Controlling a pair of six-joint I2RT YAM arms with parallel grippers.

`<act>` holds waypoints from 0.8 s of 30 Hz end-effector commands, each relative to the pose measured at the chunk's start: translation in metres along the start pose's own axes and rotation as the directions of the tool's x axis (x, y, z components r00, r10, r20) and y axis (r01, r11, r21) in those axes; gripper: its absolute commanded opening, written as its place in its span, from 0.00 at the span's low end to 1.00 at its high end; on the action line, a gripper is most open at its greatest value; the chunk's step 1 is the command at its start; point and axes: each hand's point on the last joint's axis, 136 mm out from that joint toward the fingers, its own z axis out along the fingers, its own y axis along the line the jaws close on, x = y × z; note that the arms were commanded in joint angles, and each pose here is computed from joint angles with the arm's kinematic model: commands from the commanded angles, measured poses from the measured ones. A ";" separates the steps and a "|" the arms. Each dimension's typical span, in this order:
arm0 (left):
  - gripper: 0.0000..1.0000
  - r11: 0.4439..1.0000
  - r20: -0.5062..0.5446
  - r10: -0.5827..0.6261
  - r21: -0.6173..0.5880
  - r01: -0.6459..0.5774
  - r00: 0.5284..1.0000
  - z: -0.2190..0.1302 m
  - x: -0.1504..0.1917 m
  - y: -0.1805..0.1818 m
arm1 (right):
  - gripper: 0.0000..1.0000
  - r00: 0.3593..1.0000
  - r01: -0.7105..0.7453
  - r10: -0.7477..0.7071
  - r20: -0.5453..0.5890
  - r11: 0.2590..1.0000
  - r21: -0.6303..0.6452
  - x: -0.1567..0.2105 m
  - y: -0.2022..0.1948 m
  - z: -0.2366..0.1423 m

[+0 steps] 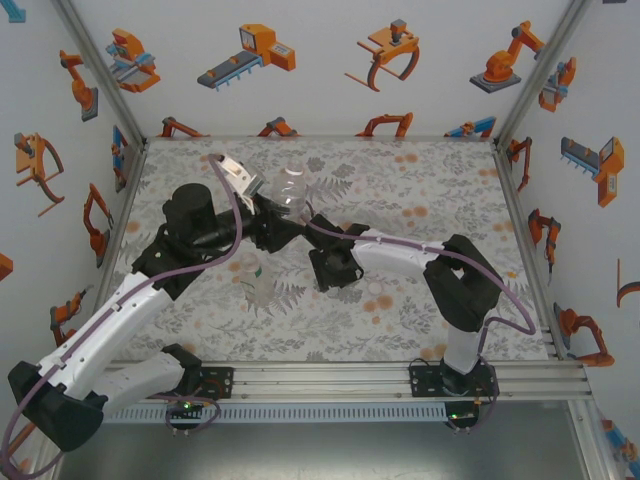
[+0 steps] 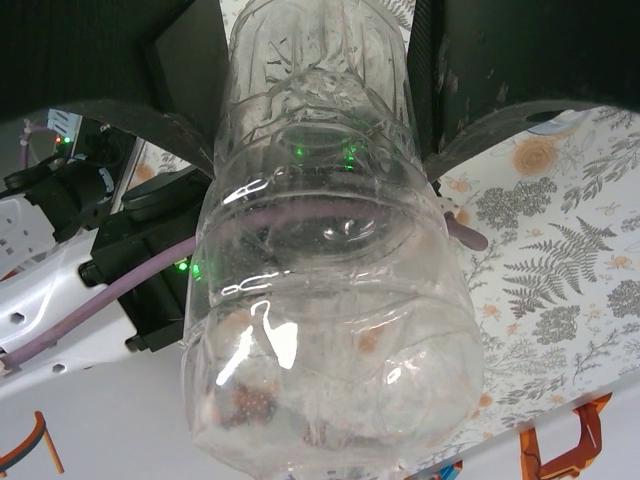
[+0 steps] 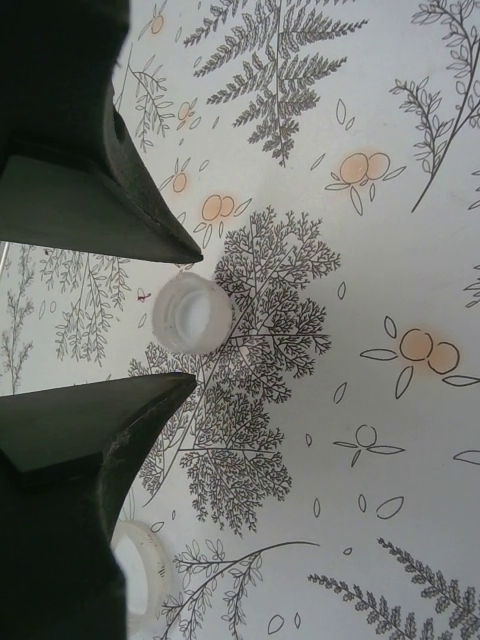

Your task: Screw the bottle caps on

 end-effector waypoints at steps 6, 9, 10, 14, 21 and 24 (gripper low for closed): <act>0.06 1.000 0.044 0.001 0.028 -0.003 0.999 -0.001 -0.017 -0.007 | 0.46 0.999 -0.028 0.028 -0.027 1.000 -0.004 0.010 0.000 0.011; 0.06 1.000 0.044 0.005 0.026 -0.006 0.999 -0.001 -0.017 -0.006 | 0.46 1.000 -0.024 0.024 -0.002 1.000 -0.007 0.002 0.001 0.000; 0.07 1.000 0.042 0.004 0.026 -0.005 0.999 -0.001 -0.016 -0.006 | 0.46 1.000 -0.020 0.020 0.006 1.000 -0.008 0.000 0.002 -0.004; 0.07 1.000 0.040 0.002 0.027 -0.003 0.999 0.000 -0.015 -0.006 | 0.46 0.999 -0.020 0.021 0.033 1.000 -0.021 -0.008 0.006 -0.017; 0.07 1.000 0.046 0.004 0.024 -0.005 0.999 -0.003 -0.017 -0.007 | 0.46 0.998 -0.022 0.024 0.051 0.999 -0.043 -0.012 0.010 -0.024; 0.07 1.000 0.047 0.004 0.026 -0.005 0.999 -0.003 -0.017 -0.007 | 0.46 0.998 -0.022 0.025 0.055 0.998 -0.050 -0.013 0.011 -0.026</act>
